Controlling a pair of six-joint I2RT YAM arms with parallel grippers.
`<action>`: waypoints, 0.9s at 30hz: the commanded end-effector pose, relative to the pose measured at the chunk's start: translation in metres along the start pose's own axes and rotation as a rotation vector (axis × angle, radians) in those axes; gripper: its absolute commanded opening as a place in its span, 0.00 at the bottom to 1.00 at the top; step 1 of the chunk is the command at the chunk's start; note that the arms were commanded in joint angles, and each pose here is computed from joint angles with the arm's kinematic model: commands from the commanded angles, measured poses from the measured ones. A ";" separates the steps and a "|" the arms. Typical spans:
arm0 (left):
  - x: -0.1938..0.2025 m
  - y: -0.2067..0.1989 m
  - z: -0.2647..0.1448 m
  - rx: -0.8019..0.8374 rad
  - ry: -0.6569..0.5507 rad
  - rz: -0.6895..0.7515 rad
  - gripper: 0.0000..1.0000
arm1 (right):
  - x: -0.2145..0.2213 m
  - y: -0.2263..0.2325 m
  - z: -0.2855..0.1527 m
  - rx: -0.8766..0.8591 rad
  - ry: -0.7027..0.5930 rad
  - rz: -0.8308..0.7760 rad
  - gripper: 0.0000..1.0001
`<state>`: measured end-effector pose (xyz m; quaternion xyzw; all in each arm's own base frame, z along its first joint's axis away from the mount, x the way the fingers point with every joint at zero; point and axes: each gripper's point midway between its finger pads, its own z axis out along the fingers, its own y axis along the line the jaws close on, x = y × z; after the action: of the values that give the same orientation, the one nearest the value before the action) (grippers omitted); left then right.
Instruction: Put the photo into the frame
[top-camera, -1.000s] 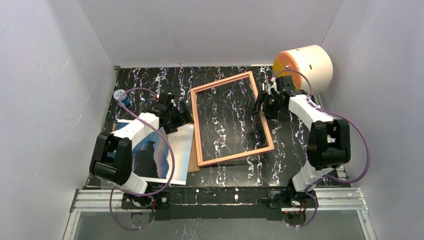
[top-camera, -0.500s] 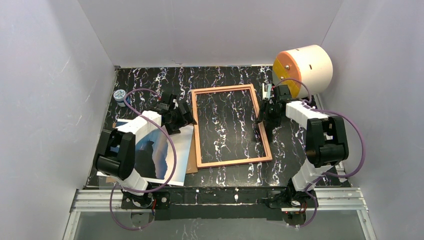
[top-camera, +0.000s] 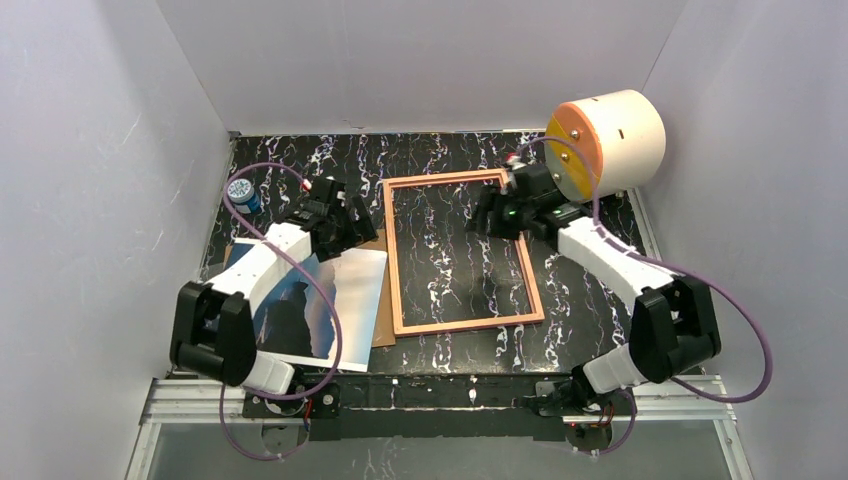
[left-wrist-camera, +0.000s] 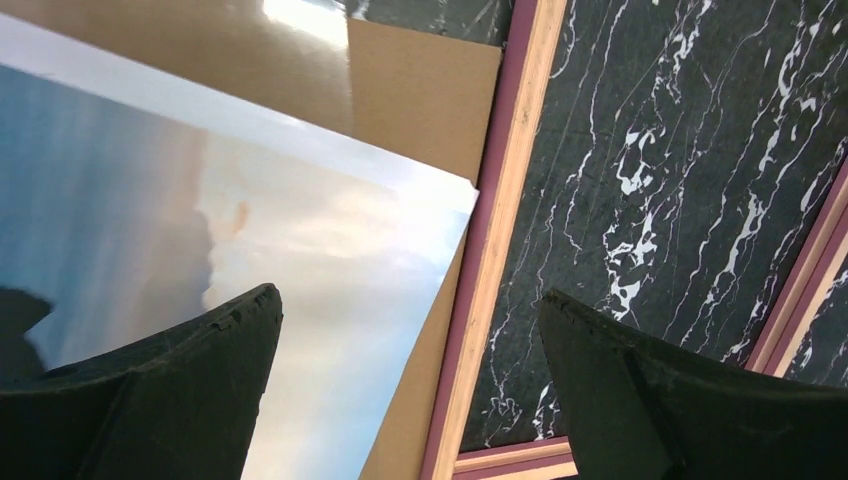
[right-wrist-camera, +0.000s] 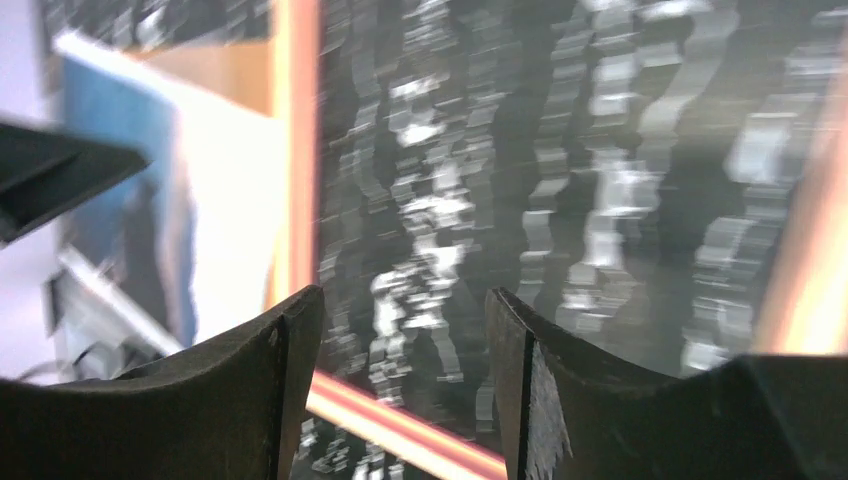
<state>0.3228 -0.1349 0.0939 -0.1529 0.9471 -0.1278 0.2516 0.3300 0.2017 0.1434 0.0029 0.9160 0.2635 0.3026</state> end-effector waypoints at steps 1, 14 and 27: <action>-0.008 0.026 -0.037 -0.104 -0.087 0.005 0.98 | 0.039 0.107 0.013 -0.292 0.085 0.042 0.67; 0.053 0.078 -0.051 -0.172 -0.077 -0.108 0.78 | 0.166 0.211 0.097 -0.323 0.378 0.055 0.57; 0.051 0.073 -0.046 -0.150 -0.069 -0.076 0.83 | 0.185 0.148 0.120 0.021 0.392 0.000 0.57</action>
<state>0.2352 -0.0819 0.0794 -0.2160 0.9386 -0.0699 0.2599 0.2174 0.4376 0.0434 -0.0555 0.9433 0.3089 0.1082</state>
